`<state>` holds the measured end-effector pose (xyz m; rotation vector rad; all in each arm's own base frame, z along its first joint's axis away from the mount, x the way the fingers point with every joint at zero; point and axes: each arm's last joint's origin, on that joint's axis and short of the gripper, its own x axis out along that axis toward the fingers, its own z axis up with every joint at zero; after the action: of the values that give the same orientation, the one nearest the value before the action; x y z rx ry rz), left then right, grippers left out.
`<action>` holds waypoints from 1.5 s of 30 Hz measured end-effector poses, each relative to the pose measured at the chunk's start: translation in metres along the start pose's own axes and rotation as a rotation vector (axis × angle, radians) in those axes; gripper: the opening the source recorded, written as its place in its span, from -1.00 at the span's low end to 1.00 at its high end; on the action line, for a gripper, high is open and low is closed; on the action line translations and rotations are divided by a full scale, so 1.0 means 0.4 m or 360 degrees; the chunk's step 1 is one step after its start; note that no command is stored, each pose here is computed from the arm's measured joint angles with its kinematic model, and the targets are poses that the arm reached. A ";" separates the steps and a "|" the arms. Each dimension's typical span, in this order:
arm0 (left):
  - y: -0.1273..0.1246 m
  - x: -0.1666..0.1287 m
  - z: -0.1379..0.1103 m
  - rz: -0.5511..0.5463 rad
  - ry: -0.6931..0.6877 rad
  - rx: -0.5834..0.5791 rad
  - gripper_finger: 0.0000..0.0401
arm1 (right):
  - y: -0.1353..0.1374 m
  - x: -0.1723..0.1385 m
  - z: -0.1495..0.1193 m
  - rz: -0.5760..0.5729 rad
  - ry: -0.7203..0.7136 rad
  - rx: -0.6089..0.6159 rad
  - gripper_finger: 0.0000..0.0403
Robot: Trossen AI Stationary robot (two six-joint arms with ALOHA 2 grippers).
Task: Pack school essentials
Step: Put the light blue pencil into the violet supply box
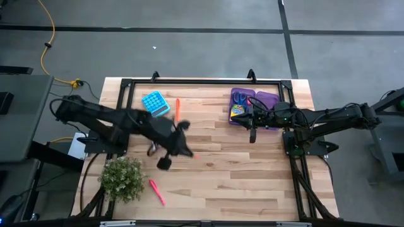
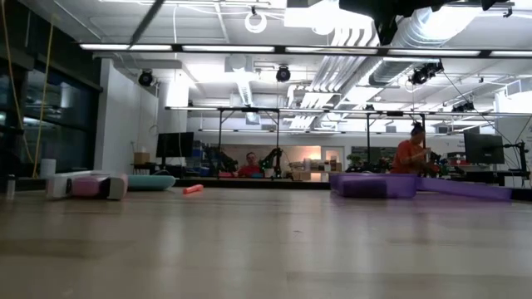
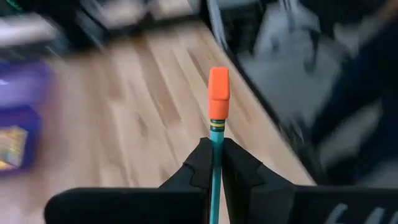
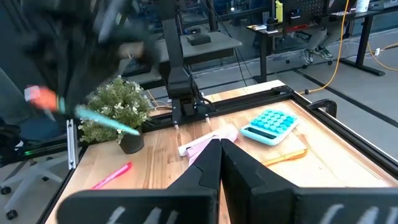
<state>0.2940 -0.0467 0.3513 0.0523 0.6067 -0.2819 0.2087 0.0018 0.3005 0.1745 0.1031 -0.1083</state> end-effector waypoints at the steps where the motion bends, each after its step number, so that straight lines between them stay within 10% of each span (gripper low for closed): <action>1: 0.016 -0.024 0.011 0.0039 -0.0082 -0.0035 -0.97 | 0.000 0.000 0.000 0.0000 0.0000 0.0000 -1.00; 7: 0.097 -0.136 0.033 0.0296 -0.0635 -0.0217 -0.98 | 0.000 0.000 0.000 0.0001 0.0001 0.0044 -1.00; 19: 0.115 -0.113 -0.152 0.0297 -0.1317 -0.0420 -0.98 | 0.007 0.000 0.001 0.0143 0.0015 0.0075 -1.00; 45: 0.145 -0.066 -0.189 0.0550 -0.1307 -0.0520 -0.98 | 0.053 0.120 0.007 0.0219 0.0053 0.0223 -0.94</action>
<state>0.2476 0.0255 0.3022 -0.2630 -0.1829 0.1422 0.2590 0.0175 0.3014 0.3224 0.1164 0.0247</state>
